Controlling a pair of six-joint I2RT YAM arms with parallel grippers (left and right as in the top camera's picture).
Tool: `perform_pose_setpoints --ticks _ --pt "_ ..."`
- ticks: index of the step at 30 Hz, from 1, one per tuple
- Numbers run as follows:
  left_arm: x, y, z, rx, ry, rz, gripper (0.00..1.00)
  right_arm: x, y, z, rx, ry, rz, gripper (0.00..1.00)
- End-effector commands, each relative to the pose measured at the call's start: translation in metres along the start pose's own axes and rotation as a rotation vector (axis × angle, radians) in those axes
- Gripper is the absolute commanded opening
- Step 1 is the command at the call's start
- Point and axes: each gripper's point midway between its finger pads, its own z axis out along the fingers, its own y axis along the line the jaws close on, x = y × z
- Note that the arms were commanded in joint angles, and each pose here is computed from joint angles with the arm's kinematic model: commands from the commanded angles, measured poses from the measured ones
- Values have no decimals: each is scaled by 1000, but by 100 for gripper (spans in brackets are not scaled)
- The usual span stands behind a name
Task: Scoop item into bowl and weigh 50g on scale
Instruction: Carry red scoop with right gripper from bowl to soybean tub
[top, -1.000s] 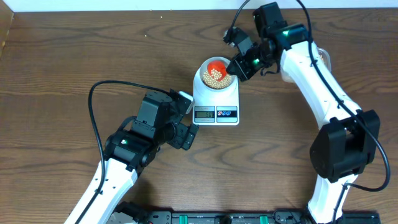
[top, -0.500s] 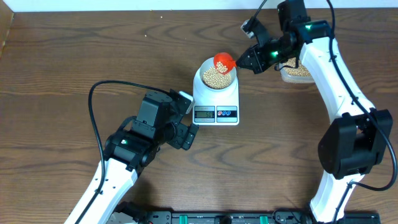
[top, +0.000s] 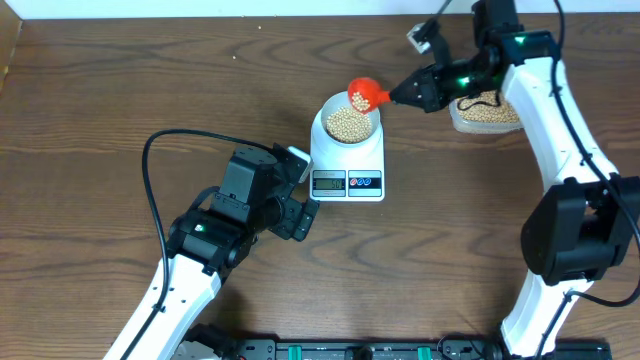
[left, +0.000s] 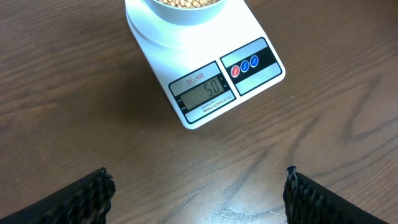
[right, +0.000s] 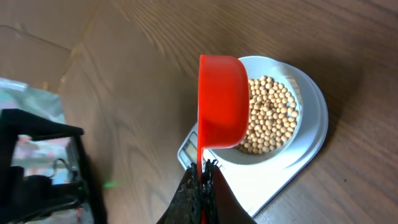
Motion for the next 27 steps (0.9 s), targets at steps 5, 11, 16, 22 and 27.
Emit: perform_pose_setpoints --ticks 5,11,16,22,27 --pt "-7 1 -4 3 -16 7 89 -2 -1 -63 -94 -119 75 1" --pt "-7 1 -4 3 -16 7 89 17 -37 -115 -26 -180 165 1" --pt "-7 0 -4 4 -16 7 89 35 -75 -162 75 -247 241 1" --pt "-7 0 -4 4 -16 7 89 68 -123 -202 282 -235 373 1" --pt "-7 1 -4 3 -16 7 89 75 -150 -210 440 -210 454 1"
